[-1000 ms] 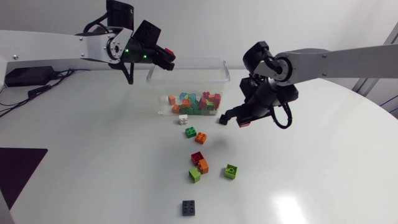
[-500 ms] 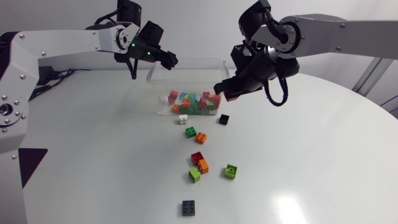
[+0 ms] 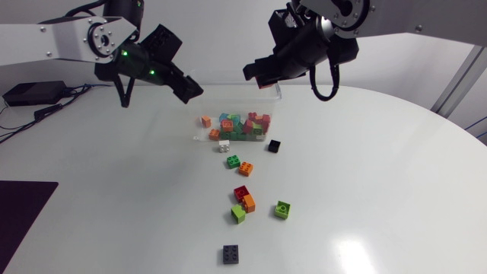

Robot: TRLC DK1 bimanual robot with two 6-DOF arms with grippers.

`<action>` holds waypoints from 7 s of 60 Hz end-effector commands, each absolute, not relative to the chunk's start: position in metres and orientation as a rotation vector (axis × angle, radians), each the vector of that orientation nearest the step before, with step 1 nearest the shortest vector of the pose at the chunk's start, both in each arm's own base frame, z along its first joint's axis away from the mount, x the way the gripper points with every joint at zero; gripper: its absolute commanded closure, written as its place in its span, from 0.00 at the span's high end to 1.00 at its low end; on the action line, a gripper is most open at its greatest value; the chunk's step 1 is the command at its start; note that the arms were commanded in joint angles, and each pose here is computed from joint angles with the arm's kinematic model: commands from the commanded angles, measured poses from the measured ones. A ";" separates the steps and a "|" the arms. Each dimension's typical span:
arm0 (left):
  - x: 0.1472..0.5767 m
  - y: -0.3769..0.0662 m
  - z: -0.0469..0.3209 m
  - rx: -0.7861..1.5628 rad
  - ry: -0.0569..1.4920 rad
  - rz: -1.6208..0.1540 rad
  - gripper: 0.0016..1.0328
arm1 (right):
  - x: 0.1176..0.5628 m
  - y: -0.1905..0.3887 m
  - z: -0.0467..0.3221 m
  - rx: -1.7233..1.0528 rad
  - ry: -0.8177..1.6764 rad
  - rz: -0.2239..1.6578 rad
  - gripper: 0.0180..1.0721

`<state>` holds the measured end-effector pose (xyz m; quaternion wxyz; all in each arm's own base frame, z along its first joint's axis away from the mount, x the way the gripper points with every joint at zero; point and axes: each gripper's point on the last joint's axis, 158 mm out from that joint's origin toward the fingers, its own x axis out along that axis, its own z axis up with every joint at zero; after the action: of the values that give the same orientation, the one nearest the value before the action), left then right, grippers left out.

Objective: Place the duplo bricks in the container

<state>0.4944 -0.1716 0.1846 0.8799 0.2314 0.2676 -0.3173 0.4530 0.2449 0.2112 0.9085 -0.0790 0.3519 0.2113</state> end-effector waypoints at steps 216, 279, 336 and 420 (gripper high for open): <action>0.070 -0.178 -0.028 1.326 0.589 -2.064 0.27 | 0.294 0.168 0.081 -0.357 0.822 0.591 0.93; 0.232 -0.241 0.089 0.815 0.489 -1.343 0.24 | 0.275 0.195 -0.027 -0.705 1.070 0.873 0.86; 0.448 -0.233 0.198 0.482 0.381 -0.761 0.24 | 0.284 0.200 0.030 -0.660 1.008 0.854 0.36; 0.553 -0.183 0.191 0.453 0.566 -0.534 0.96 | 0.441 0.262 0.222 -0.338 0.560 0.684 0.36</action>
<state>0.5731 -0.1908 0.1650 0.8991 0.2097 0.2890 -0.2533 0.4255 0.2571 0.2231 0.8848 -0.1792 0.2689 0.3357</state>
